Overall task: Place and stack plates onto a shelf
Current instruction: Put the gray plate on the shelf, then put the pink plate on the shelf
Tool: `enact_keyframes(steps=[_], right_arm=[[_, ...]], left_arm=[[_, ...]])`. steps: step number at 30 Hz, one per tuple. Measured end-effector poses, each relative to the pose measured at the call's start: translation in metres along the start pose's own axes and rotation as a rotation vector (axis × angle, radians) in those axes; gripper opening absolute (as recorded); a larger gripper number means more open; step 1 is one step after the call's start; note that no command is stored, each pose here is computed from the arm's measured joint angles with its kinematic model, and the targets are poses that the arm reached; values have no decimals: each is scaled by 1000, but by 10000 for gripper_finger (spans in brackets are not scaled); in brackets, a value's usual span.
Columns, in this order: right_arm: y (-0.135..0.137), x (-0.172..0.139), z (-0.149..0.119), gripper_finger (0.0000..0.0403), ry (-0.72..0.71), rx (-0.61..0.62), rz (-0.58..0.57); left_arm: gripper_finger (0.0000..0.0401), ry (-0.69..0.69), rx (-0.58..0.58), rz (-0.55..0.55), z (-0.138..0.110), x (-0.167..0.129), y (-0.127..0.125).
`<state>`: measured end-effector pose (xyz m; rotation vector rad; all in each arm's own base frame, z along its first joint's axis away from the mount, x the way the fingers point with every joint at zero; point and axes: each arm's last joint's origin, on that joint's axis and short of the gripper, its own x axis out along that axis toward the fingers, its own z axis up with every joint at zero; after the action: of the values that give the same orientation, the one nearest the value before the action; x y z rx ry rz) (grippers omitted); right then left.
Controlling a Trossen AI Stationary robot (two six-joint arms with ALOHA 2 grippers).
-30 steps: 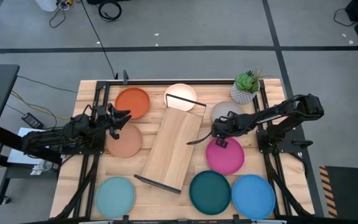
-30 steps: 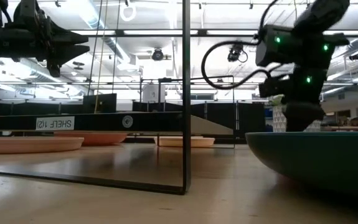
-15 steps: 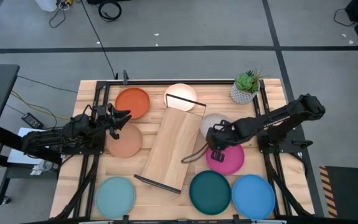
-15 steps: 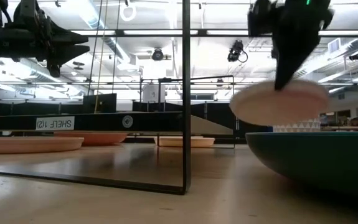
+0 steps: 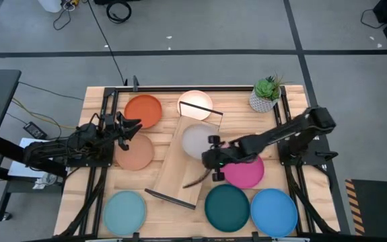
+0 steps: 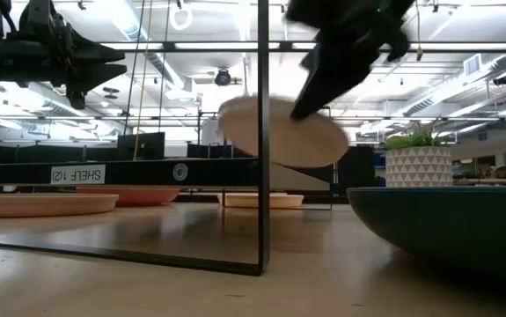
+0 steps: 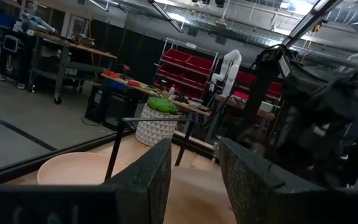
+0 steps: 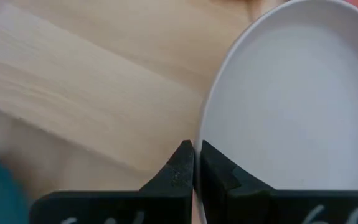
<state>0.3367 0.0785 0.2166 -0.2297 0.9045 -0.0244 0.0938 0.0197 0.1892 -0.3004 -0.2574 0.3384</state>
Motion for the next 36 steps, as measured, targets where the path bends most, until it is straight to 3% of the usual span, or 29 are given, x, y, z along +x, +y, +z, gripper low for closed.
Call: enact_keyframes(steps=[7,13,18,25,31,36], right_arm=[[-19,37,16,26,113,-115,-37],[-39,50,14,46,157,-90,-63],[-48,40,15,65,155,-48,-75],[-27,-1,14,97,197,46,-31],[8,-7,-6,144,365,109,74],[22,-12,-18,199,475,234,135]], left_arm=[[142,-2,2,-1,0,0,0],[142,1,2,0,0,0,0],[142,3,1,1,0,0,0],[142,4,2,1,0,0,0],[142,-8,4,-2,1,0,0],[142,-12,24,-3,1,0,0]])
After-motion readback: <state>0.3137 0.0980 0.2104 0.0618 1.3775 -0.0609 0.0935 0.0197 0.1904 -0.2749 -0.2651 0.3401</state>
